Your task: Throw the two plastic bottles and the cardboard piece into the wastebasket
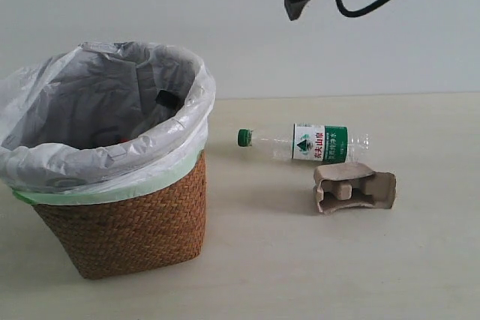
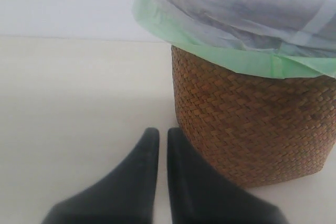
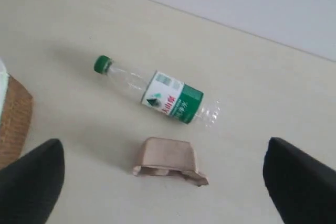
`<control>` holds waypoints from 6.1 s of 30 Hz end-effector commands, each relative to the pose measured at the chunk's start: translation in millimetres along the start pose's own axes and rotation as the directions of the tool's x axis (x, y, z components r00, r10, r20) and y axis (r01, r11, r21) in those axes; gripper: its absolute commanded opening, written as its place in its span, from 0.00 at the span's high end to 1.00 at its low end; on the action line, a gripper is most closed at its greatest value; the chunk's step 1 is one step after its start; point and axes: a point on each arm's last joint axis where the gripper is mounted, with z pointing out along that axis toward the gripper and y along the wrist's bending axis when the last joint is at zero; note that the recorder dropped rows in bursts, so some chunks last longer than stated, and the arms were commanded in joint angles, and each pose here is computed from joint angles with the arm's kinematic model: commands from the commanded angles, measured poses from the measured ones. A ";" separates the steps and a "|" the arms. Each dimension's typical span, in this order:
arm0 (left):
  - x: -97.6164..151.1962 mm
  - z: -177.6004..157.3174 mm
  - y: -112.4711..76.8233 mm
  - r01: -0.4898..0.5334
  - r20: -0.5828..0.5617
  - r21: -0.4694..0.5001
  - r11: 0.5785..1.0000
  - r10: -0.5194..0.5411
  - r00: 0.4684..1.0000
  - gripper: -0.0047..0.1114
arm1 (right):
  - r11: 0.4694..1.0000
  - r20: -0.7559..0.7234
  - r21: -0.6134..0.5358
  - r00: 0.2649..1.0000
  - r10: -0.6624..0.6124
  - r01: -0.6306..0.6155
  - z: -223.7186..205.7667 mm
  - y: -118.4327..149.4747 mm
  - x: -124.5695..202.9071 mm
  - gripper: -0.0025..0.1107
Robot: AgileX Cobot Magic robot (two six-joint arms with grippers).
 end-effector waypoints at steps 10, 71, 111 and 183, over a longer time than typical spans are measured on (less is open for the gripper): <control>0.6 0.1 0.3 0.008 0.003 -0.004 1.000 -0.008 1.000 0.91 | 0.977 -0.267 0.148 0.958 -0.109 0.152 82.7 8.8 34.7 0.17; 0.6 0.1 0.3 0.008 0.003 -0.004 1.000 -0.008 1.000 0.91 | 0.764 -0.490 -0.123 0.631 -0.601 0.633 238.1 29.9 121.1 0.55; 0.6 0.1 0.3 0.008 0.003 -0.004 1.000 -0.008 1.000 0.91 | 0.656 -0.343 -0.149 0.584 -0.736 0.740 206.4 27.5 96.2 0.59; 0.6 0.1 0.3 0.008 0.003 -0.004 1.000 -0.008 1.000 0.91 | 0.830 -0.380 -0.130 0.746 -0.547 0.542 184.5 15.5 107.0 0.98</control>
